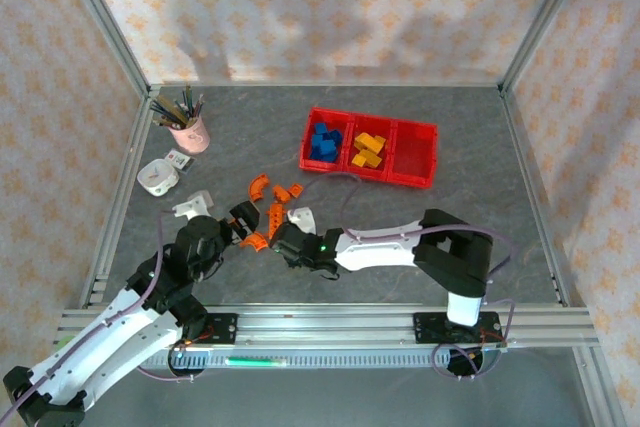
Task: Sort the legos into containers by color
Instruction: Pick up the lego from the bottom-center of the table, then place the lego in the container.
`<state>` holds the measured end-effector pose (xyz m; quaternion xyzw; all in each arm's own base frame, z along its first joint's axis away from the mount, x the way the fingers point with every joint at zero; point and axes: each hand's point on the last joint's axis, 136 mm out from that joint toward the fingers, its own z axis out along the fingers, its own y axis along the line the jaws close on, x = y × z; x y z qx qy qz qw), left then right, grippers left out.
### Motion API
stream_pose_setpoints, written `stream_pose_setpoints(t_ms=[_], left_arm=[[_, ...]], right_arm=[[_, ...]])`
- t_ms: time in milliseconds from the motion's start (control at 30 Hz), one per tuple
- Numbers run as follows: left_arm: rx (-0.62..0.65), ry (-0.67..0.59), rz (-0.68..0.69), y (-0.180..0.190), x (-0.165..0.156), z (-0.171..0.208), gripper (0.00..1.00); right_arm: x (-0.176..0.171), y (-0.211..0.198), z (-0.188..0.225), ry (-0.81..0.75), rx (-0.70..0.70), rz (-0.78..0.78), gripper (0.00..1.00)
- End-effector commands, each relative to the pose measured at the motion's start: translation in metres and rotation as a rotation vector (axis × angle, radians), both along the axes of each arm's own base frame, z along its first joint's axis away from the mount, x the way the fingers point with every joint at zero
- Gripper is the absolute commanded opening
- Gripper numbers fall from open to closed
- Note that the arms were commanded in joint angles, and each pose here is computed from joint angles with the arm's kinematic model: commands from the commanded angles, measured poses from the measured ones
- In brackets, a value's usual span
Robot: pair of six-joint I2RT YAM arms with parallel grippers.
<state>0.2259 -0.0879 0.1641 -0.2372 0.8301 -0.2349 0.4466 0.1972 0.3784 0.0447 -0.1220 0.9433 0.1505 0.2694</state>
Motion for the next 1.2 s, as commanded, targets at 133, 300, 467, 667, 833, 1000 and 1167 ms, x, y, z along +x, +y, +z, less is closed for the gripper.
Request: stream_pose_setpoints(t_ms=[133,300,467,667,833,1000,1167], left_arm=[[-0.012,-0.034,-0.061,-0.017,0.012,0.012,0.99],[-0.015,-0.040,-0.121,-0.034,0.022,0.016,0.99],[-0.025,-0.055,-0.171,-0.051,0.034,0.022,0.99],[-0.031,-0.073,-0.207,-0.069,0.051,0.029,0.99],[-0.053,-0.085,-0.231,-0.083,0.064,0.031,0.99],[-0.040,-0.072,-0.228,-0.090,0.077,0.028,0.99],[-0.047,-0.080,-0.233,-0.094,0.082,0.028,0.99]], right_arm=[[0.025,-0.034,0.045,-0.059,0.090,-0.107,0.31],[0.063,-0.083,0.066,-0.131,0.064,-0.207,0.31],[0.116,-0.129,0.085,-0.177,0.054,-0.305,0.31],[0.186,-0.172,0.103,-0.253,-0.010,-0.430,0.32],[0.236,-0.194,0.098,-0.264,-0.051,-0.480,0.32],[0.274,-0.208,0.088,-0.248,-0.089,-0.512,0.34],[0.287,-0.204,0.096,-0.258,-0.110,-0.481,0.51]])
